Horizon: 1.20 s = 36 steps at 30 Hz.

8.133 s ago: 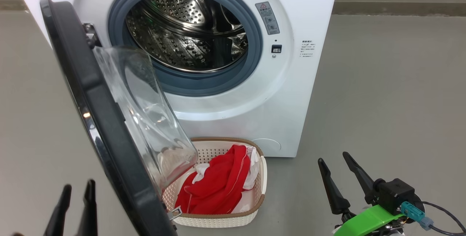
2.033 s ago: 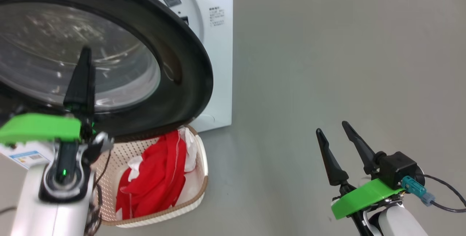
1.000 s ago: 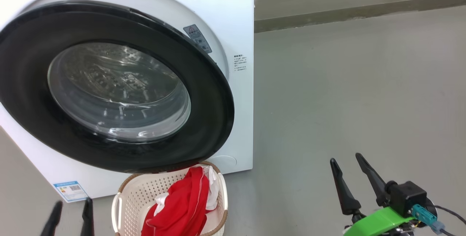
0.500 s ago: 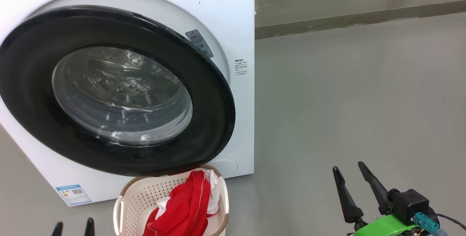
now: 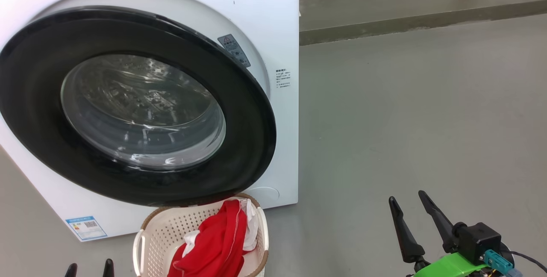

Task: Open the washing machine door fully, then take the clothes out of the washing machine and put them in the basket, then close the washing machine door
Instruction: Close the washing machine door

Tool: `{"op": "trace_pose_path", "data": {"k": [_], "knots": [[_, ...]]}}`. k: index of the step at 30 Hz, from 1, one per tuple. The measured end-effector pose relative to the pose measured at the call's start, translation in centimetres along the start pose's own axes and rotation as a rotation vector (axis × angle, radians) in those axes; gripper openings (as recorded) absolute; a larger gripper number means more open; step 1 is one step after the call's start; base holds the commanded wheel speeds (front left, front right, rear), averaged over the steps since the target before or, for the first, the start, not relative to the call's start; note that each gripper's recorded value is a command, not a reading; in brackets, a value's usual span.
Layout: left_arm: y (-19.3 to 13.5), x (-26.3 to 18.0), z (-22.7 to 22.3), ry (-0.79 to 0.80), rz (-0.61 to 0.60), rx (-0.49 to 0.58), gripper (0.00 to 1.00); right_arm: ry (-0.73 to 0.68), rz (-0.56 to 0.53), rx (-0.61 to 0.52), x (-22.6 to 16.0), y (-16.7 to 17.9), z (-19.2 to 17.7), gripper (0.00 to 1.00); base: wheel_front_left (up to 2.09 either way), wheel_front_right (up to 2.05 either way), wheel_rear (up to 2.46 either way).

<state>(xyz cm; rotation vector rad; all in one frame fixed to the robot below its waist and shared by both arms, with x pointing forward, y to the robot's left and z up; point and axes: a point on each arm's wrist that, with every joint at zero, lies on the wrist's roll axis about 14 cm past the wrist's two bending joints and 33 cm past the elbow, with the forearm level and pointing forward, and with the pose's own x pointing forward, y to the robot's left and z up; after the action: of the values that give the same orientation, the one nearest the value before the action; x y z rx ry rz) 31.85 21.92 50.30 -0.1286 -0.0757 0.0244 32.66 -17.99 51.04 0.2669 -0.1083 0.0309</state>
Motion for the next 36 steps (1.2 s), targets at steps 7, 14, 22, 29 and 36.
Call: {"op": "trace_pose_path", "data": {"k": [7, 14, 22, 29, 36], "knots": [[0.0, -0.1, -0.1, 0.002, 0.008, -0.004, 1.0, 0.013, 0.006, 0.0, 0.1, 0.2, -0.4, 1.0, 0.0, 0.0, 0.0], [0.1, -0.2, 0.2, -0.007, 0.011, 0.004, 1.0, 0.03, 0.014, -0.003, 0.2, 0.4, -0.9, 1.0, 0.0, 0.0, 0.0], [0.1, -0.7, 0.1, -0.007, 0.013, -0.001, 1.0, 0.143, -0.014, -0.011, 0.6, -0.6, -4.2, 0.0, 0.0, 0.0, 0.0], [0.8, -1.7, -0.2, 0.007, 0.031, 0.005, 1.0, 0.171, 0.097, -0.015, 5.0, 3.0, -4.4, 0.0, 0.0, 0.0, 0.0], [2.2, -2.9, -0.4, 0.013, 0.078, -0.001, 1.0, 0.19, 0.273, -0.027, 8.7, 9.2, -4.3, 0.0, 0.0, 0.0, 0.0]]}}
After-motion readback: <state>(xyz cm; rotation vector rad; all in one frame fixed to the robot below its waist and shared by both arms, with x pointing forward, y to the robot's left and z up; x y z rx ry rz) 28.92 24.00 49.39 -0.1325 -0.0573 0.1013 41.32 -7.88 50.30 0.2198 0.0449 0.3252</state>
